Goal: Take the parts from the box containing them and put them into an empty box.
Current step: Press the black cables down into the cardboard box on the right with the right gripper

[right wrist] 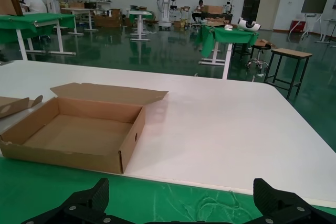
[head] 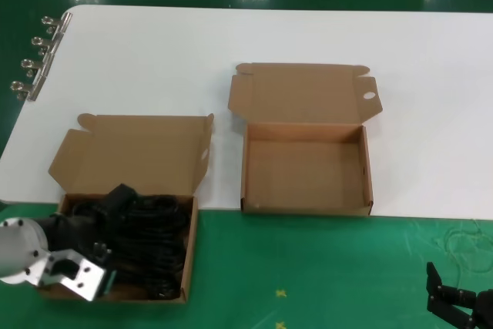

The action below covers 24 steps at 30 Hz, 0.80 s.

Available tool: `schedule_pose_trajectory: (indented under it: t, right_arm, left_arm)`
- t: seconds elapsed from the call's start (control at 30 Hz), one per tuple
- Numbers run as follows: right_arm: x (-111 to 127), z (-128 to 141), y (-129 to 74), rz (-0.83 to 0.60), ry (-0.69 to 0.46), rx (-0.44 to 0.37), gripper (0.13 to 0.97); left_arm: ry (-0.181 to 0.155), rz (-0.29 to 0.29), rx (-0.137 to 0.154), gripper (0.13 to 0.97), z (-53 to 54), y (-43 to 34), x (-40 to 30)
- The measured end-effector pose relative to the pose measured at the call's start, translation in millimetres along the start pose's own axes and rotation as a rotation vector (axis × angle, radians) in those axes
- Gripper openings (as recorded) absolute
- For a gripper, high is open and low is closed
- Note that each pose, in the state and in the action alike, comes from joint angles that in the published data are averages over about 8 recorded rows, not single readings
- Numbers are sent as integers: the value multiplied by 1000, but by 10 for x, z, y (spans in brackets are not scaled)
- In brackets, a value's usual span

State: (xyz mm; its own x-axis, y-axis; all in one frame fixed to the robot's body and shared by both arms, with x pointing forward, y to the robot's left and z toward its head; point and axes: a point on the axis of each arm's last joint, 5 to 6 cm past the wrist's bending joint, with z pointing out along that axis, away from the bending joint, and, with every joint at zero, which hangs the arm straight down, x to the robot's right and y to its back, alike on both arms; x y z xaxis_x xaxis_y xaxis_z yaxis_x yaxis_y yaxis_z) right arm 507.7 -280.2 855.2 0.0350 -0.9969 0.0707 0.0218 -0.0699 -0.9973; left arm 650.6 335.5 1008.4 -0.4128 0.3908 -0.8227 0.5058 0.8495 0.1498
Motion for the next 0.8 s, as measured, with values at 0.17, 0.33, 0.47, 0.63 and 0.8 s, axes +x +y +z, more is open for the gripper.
schedule_pose_trajectory:
  t: [0.17,0.33,0.47,0.63,0.8]
  right_arm:
    - [0,0,0,0,0,0,966]
    - [0,0,0,0,0,0,966]
    - [0,0,0,0,0,0,966]
    - [0,0,0,0,0,0,966]
    - [0,0,0,0,0,0,966]
  left_arm:
    - [86,41,-63,966,-103,49,-121]
    - [149,24,-99,966,-117,86,-236]
    - [185,-34,-93,966,-44,79,-304]
    - [201,-95,-74,962,78,67,-346]
    - [198,-117,-77,952,164,95,-364]
